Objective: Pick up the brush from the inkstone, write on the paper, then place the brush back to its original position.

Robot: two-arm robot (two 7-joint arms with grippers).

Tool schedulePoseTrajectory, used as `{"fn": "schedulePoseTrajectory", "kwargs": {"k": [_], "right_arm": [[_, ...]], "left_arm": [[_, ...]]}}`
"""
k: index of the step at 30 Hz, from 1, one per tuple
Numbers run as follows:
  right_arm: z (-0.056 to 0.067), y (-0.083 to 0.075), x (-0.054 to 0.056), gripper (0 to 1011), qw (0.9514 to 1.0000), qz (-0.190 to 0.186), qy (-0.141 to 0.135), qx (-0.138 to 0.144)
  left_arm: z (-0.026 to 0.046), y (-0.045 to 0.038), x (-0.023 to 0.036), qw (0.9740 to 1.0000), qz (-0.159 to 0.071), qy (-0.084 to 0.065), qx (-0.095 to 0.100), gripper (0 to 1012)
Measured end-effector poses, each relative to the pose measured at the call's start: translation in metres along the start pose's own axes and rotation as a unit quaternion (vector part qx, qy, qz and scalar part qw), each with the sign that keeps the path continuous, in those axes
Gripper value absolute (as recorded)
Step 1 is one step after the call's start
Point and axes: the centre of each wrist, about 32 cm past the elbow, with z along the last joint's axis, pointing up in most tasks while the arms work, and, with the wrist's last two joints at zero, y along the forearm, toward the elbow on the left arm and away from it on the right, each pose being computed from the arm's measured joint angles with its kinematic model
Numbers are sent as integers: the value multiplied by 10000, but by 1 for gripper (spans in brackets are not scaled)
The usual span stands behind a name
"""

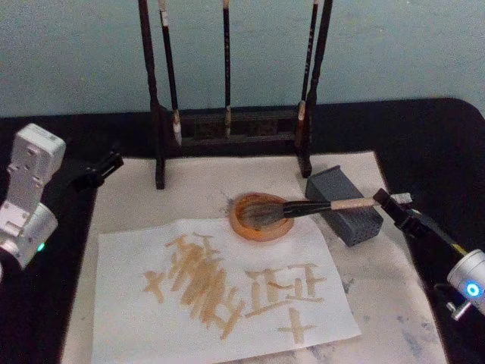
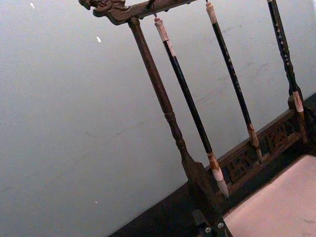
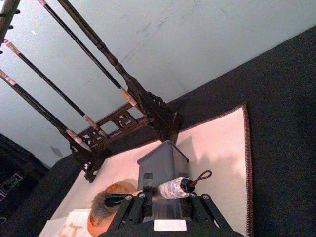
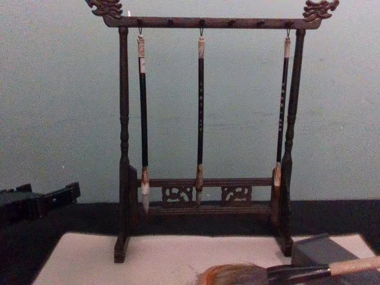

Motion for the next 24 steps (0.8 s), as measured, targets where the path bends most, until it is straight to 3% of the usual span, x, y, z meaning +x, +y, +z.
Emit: {"fn": "schedulePoseTrajectory", "kwargs": {"k": [9, 24], "right_arm": [[4, -6, -7, 307, 10000, 18, -19, 11], [70, -28, -129, 239, 9994, 194, -267, 125]], "left_arm": [[0, 0, 0, 10000, 0, 0, 0, 1002], [0, 0, 0, 10000, 0, 0, 0, 1002]]}}
